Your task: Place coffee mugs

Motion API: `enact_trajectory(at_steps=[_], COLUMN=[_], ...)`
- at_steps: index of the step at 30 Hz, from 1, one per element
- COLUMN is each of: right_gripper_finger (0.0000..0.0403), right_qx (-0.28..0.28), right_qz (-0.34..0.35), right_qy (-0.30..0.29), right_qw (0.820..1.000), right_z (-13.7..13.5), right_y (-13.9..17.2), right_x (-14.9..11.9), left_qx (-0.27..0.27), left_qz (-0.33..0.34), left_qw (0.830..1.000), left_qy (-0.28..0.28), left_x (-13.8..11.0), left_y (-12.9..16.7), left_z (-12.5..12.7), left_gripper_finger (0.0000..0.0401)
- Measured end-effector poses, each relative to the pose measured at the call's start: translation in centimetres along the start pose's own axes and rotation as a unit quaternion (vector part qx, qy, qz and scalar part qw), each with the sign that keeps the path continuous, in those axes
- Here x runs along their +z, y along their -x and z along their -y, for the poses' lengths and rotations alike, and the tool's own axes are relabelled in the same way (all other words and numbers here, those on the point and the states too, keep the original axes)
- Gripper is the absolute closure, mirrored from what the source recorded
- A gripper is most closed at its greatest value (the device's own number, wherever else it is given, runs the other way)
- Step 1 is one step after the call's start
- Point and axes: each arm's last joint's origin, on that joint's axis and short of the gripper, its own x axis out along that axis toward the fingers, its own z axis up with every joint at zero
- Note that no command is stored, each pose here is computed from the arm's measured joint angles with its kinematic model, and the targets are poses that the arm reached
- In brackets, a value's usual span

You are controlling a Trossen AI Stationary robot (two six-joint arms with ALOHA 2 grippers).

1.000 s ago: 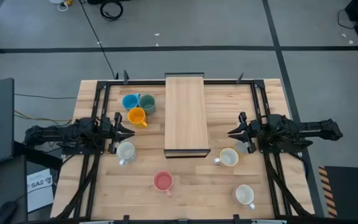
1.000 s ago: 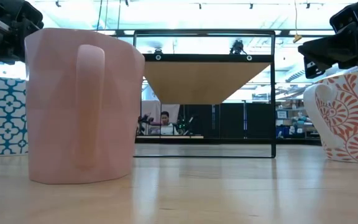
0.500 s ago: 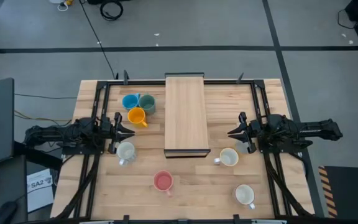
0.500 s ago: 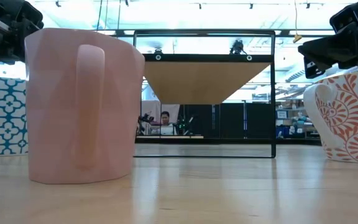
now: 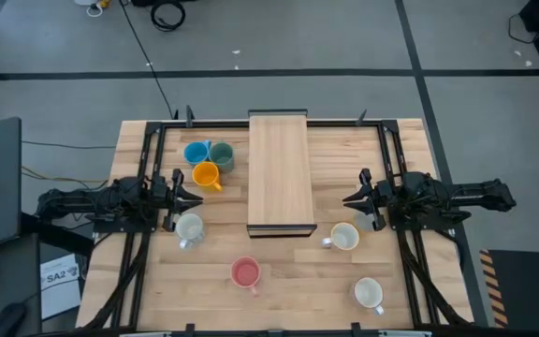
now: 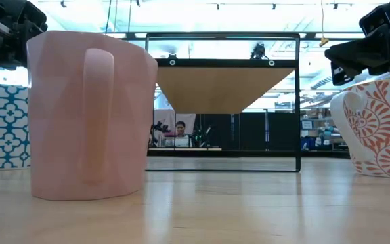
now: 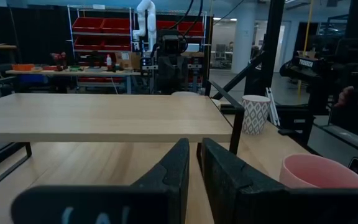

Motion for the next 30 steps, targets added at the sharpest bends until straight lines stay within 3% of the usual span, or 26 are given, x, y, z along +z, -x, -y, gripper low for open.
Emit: enact_trajectory(at_steps=[11,21,30], right_gripper_finger=[0.0342,0.0342,0.0342], right_qx=[0.000,0.001,0.001], right_qz=[0.003,0.018,0.025], right_qy=[0.000,0.002,0.003], right_qw=[1.000,1.000,1.000], right_z=[0.0,0.0,0.0], right_y=[0.0,0.0,0.0], right_x=[0.1,0.4,0.5], left_qx=[-0.003,-0.009,0.006], left_qz=[0.064,0.161,0.143], left_qw=[0.998,0.987,0.989], left_qy=[-0.001,0.012,0.023], left_x=[1.2,3.1,5.8], left_y=[0.1,0.5,1.0], left_z=[0.1,0.1,0.2], left_gripper_finger=[0.0351,0.0351,0.0351])
